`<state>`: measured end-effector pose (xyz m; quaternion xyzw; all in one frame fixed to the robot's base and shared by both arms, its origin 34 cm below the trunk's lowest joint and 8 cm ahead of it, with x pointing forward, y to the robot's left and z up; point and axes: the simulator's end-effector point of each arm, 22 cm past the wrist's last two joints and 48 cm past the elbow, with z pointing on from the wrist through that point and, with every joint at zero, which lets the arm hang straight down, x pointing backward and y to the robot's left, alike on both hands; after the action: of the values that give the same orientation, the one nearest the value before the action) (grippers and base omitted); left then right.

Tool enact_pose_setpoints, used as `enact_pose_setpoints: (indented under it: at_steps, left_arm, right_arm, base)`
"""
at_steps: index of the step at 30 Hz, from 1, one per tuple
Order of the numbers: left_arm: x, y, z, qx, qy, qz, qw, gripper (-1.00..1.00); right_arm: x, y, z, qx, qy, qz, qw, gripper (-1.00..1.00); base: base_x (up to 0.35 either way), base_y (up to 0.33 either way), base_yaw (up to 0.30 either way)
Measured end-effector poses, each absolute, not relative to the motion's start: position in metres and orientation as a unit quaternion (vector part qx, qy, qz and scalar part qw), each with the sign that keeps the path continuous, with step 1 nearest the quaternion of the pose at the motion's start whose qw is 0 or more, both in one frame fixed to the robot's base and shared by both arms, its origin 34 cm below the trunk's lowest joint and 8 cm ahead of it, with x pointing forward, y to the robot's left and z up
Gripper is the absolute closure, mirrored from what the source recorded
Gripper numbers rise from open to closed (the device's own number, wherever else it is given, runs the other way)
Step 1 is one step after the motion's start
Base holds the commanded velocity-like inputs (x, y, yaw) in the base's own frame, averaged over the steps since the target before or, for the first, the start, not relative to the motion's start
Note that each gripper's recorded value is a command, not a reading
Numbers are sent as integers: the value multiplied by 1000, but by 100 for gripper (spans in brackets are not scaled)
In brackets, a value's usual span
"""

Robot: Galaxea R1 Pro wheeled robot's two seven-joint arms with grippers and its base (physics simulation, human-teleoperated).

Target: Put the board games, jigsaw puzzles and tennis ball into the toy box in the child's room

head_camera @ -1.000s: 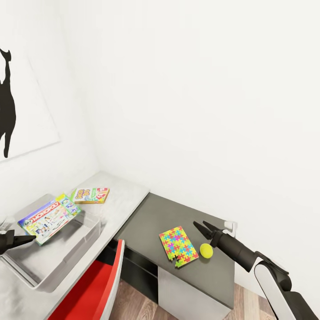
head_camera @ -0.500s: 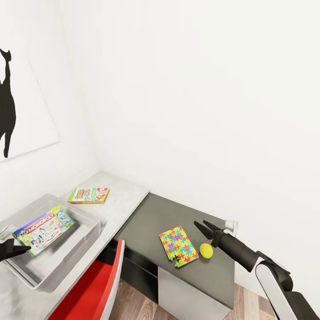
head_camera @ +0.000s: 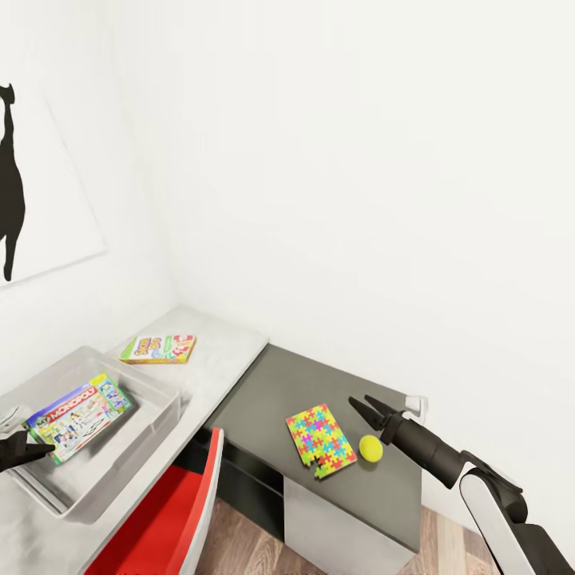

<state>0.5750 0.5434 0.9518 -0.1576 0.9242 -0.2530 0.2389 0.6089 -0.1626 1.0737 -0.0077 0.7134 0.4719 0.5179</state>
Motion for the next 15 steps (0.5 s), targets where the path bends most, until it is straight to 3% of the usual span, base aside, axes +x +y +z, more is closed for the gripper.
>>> enact_pose_setpoints:
  at_steps: [15]
  left_arm:
    - [575,542,943,-158,925,-256,230,100]
  right_arm:
    - [610,-162,1061,-1,720,472,509,-100]
  base:
    - [0,0,0]
